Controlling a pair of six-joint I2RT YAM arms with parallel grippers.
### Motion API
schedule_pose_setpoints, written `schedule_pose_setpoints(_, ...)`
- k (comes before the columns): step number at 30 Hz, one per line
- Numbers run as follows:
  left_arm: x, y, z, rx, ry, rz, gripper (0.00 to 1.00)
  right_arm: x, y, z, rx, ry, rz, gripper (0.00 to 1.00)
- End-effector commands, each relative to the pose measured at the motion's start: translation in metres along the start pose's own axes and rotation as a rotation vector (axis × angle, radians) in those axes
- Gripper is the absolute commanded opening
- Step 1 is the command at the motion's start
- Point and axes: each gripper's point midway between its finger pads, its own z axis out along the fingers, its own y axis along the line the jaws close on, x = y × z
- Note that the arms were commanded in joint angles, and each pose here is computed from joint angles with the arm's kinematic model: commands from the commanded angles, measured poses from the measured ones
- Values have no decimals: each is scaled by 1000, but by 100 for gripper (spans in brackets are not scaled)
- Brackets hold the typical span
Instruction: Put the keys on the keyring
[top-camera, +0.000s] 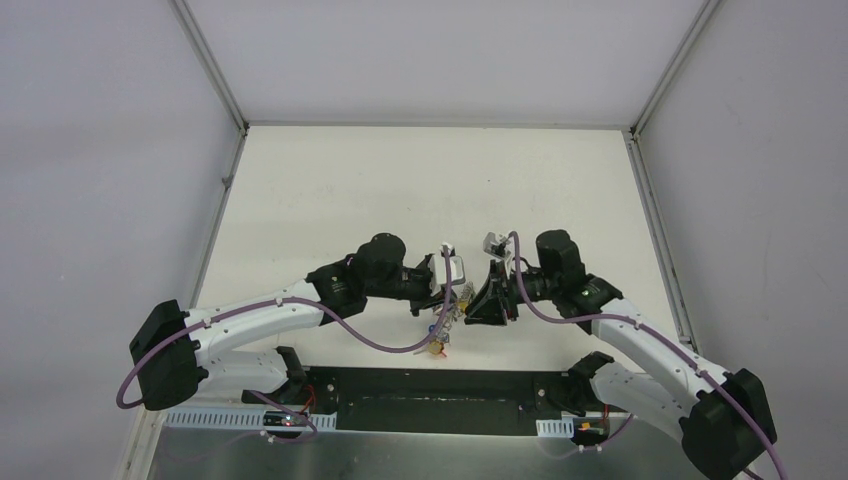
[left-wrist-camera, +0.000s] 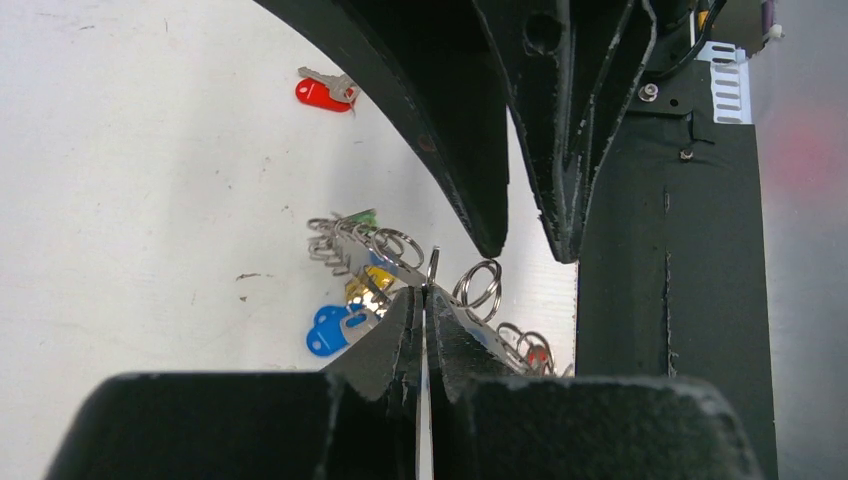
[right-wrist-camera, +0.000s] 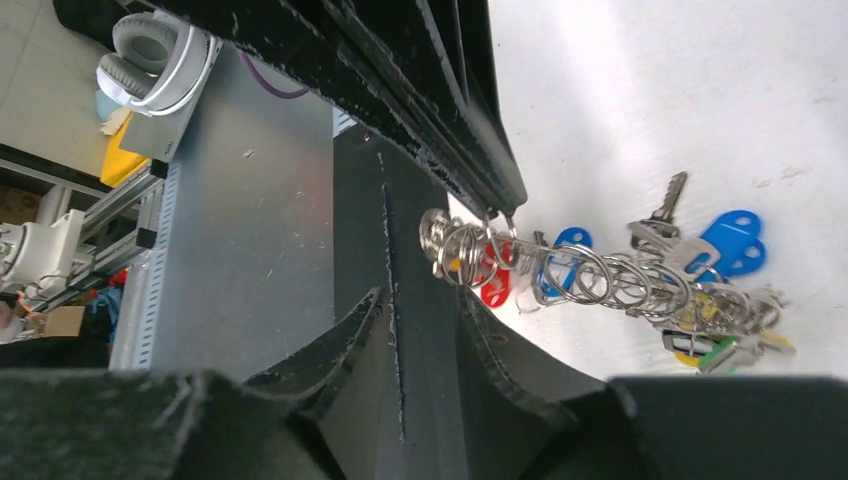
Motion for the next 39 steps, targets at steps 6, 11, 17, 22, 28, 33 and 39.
schedule_pose_setpoints(6, -25, 6, -2, -37, -87, 15, 0, -8, 14, -4, 7, -33, -23, 31)
schedule_pose_setpoints(11, -30, 2, -5, -22, -123, 29, 0, -22, 4, -15, 141, -98, -139, 34)
schedule_pose_setpoints(17, -36, -5, -11, -8, -207, 45, 0, -34, -6, -19, 208, -137, -262, 36)
schedule_pose_setpoints(22, -44, -8, -17, -17, -303, 73, 0, -41, 1, -15, 139, -144, -353, 36)
schedule_pose_setpoints(28, -54, -10, -32, -54, -435, 180, 0, -45, 11, -18, 108, -171, -444, 36)
schedule_pose_setpoints(33, -59, -13, -49, -110, -548, 324, 0, -47, 20, -22, 95, -198, -491, 36)
schedule_pose_setpoints(39, -56, -11, -60, -159, -573, 363, 0, -47, 28, -20, 40, -206, -519, 36)
